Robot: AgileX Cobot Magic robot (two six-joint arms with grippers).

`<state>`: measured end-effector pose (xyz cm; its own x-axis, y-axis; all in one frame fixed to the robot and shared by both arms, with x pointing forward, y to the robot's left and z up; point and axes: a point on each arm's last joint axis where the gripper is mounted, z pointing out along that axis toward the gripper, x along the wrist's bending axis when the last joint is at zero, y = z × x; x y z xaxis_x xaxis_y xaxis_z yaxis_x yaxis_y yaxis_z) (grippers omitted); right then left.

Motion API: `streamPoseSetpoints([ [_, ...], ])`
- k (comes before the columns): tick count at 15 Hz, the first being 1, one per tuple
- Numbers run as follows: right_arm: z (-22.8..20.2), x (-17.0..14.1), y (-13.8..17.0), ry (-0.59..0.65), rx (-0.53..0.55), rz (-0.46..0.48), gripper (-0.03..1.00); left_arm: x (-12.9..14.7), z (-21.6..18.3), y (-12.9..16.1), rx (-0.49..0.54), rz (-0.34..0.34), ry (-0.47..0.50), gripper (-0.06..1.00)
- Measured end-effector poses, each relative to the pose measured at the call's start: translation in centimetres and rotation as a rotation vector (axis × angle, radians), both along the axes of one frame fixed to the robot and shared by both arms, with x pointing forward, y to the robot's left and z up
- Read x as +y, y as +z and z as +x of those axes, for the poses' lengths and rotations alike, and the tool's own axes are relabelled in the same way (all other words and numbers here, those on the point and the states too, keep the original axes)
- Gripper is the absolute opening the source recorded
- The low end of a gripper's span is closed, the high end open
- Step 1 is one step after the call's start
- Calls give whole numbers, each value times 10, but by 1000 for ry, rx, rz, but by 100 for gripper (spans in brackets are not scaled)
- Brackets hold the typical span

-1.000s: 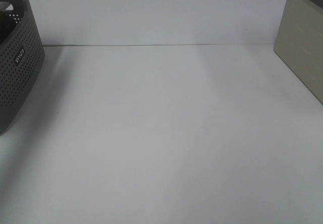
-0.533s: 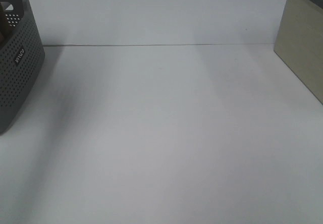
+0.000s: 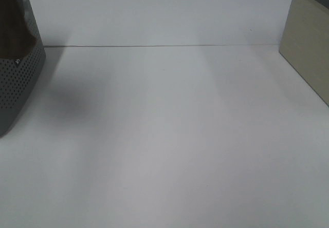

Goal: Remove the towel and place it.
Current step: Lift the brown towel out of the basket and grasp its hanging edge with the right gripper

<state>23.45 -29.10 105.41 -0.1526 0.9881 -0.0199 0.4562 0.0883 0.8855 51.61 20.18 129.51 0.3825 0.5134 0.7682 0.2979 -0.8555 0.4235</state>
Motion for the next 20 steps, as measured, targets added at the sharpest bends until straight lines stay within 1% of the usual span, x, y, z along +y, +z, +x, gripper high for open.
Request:
streamPoseSetpoints([
  [1,7,2,4,35,19,-24,77,-12,-5,1,-7,8,-38,0],
  [2,16,7,11,101,-1,-39,76,-26,-11,1,-16,17,-83,0],
  [3,29,14,20,171,-39,-33,75,-38,-17,2,-28,25,-125,0],
  [4,61,29,30,329,-71,8,75,-59,-28,4,-54,36,-204,0],
  [5,78,36,31,413,-64,31,75,-64,-32,5,-57,37,-225,0],
  [6,85,39,31,459,-70,15,75,-73,-38,5,-59,36,-262,0],
  [8,116,52,26,627,-78,25,75,-88,-49,5,-63,33,-327,0],
  [10,145,62,17,743,-82,84,76,-97,-57,5,-64,31,-368,0],
  [12,172,69,5,799,-94,169,81,-104,-62,5,-68,29,-397,0],
  [15,200,79,-13,870,-103,337,82,-108,-65,7,-84,10,-428,0],
  [16,203,83,-15,884,-99,348,82,-110,-65,7,-86,-3,-440,0],
  [17,219,100,-16,947,-84,357,82,-113,-67,6,-75,-32,-465,0],
  [20,239,137,-6,1065,-55,330,82,-114,-67,6,-69,-37,-470,0],
])
